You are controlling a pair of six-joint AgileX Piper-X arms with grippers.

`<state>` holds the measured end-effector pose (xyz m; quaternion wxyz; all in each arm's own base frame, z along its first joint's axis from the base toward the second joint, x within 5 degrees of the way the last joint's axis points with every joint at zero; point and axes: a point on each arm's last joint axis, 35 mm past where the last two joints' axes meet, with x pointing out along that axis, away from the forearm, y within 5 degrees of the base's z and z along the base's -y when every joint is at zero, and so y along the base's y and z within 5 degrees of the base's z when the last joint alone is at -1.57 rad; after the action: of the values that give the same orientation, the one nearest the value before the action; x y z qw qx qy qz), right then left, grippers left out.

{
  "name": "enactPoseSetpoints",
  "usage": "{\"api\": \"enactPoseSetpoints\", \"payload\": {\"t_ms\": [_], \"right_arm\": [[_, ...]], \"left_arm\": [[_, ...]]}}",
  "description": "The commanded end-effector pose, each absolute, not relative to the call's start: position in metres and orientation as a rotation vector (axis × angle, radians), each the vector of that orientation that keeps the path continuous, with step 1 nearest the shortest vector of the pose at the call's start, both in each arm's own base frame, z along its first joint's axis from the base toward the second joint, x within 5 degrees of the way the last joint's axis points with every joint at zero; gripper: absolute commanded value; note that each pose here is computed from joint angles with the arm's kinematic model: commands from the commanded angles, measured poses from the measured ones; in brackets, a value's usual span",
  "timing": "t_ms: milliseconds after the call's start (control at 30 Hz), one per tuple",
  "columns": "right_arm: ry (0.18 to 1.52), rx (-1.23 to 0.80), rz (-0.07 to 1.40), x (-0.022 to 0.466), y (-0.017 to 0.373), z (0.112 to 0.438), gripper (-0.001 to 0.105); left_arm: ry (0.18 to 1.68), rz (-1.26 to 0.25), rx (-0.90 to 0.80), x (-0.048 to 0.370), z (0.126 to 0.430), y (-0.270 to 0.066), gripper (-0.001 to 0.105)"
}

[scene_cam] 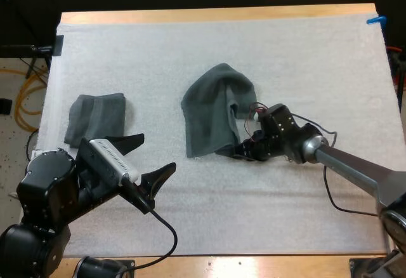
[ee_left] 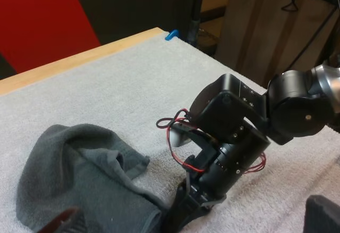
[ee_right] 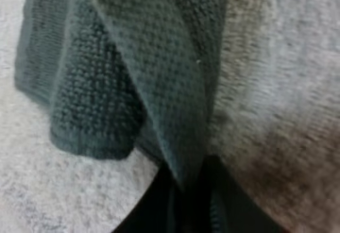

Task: Pick towel from pile fold and stack

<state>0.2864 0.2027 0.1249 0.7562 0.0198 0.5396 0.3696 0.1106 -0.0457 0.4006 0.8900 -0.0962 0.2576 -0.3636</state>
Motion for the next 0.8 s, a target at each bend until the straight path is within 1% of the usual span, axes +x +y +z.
{"api": "enactPoseSetpoints", "payload": {"t_ms": [0,167,333,433,600,767], "right_arm": [[1.145,0.031,0.789,0.286,0.201,0.139,0.001],[1.123,-0.018,0.791,0.276,0.193,0.169,0.001],[1.173,-0.094,0.743,0.254,0.176,0.200,0.001],[1.221,-0.126,0.711,0.242,0.168,0.211,0.001],[1.296,-0.161,0.701,0.228,0.159,0.218,0.001],[1.321,-0.268,0.600,0.222,0.149,0.221,0.001]], "left_arm": [[0.531,-0.767,-0.211,0.109,0.403,-0.046,0.078],[0.532,-0.767,-0.212,0.109,0.403,-0.046,0.078],[0.557,-0.759,-0.233,0.114,0.401,-0.047,0.078],[0.578,-0.755,-0.242,0.119,0.399,-0.049,0.078],[0.639,-0.739,-0.274,0.133,0.392,-0.052,0.078],[0.694,-0.727,-0.289,0.146,0.384,-0.055,0.078]]}}
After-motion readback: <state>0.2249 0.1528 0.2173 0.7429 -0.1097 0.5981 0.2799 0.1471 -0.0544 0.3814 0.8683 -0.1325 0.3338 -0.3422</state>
